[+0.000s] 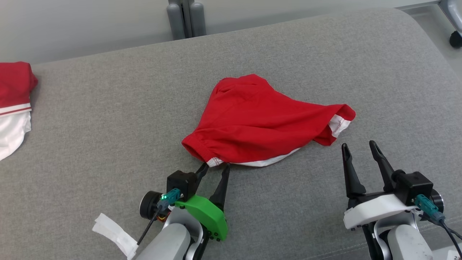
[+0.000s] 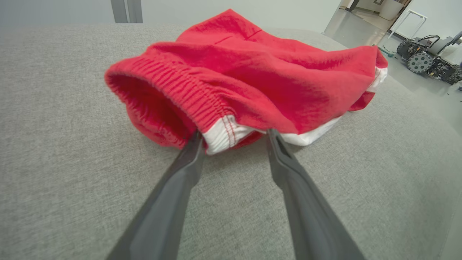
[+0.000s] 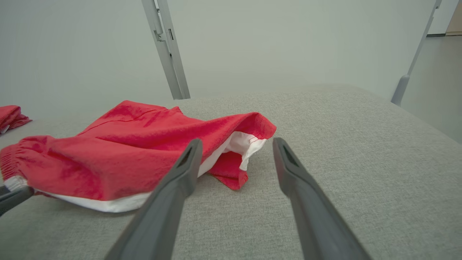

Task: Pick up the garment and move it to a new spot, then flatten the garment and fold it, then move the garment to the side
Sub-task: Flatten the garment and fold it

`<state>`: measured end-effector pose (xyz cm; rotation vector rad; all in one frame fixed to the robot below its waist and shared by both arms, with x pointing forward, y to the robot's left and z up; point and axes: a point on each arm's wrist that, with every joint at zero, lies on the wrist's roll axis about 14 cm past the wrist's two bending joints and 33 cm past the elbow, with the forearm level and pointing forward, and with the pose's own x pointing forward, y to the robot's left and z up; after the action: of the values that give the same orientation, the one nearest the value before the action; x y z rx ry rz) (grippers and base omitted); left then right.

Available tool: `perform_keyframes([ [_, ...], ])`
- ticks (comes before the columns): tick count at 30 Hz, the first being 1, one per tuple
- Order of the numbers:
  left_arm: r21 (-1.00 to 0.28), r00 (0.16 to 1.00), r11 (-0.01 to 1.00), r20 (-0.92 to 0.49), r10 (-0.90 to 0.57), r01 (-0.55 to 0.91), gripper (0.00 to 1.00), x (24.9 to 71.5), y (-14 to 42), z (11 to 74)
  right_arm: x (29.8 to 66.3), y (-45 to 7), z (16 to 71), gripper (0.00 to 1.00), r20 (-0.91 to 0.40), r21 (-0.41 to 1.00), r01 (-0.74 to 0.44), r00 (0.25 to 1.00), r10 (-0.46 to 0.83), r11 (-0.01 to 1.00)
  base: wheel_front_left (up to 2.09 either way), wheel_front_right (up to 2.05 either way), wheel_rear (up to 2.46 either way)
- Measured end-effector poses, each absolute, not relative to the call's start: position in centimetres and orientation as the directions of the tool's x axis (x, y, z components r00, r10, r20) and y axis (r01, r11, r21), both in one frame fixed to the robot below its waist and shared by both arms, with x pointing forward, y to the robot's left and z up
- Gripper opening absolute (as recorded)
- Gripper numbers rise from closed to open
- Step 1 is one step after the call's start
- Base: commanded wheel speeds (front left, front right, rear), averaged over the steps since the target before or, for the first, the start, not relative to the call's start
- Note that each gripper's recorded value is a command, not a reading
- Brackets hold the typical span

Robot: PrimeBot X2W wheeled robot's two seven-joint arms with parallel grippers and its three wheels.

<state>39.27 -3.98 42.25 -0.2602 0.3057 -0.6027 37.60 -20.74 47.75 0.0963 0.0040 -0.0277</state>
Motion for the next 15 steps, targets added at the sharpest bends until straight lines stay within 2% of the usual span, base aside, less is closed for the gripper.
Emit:
perform_keyframes([
  [1, -0.330, 0.781, 0.793, -0.204, -0.590, 0.513, 0.50, 39.3, -4.0, 42.3, 37.6, -20.8, 47.7, 1.00, -0.007, 0.096, 0.030, 1.000, -0.030, 0.995, 0.00, 0.00, 0.00],
  [2, -0.331, 0.782, 0.792, -0.201, -0.590, 0.513, 0.43, 39.4, -4.0, 42.3, 37.7, -20.8, 47.7, 1.00, -0.007, 0.096, 0.031, 1.000, -0.030, 0.995, 0.00, 0.00, 0.00],
  [3, -0.331, 0.784, 0.792, -0.196, -0.589, 0.513, 0.29, 39.4, -4.0, 42.5, 37.8, -20.8, 47.7, 1.00, -0.006, 0.096, 0.031, 1.000, -0.030, 0.995, 0.00, 0.00, 0.00],
  [4, -0.331, 0.786, 0.793, -0.193, -0.587, 0.511, 0.11, 39.5, -4.0, 42.6, 37.8, -20.8, 47.7, 1.00, -0.006, 0.097, 0.030, 1.000, -0.030, 0.995, 0.00, 0.00, 0.00],
  [5, -0.332, 0.787, 0.793, -0.190, -0.587, 0.511, 0.00, 39.5, -4.0, 42.7, 37.9, -20.9, 47.7, 1.00, -0.008, 0.097, 0.031, 1.000, -0.030, 0.995, 0.00, 0.00, 0.00],
  [15, -0.330, 0.801, 0.800, -0.171, -0.573, 0.502, 0.00, 40.0, -3.6, 43.2, 39.0, -22.7, 44.8, 1.00, -0.102, 0.066, 0.086, 0.992, -0.079, 0.994, 0.00, 0.00, 0.00],
])
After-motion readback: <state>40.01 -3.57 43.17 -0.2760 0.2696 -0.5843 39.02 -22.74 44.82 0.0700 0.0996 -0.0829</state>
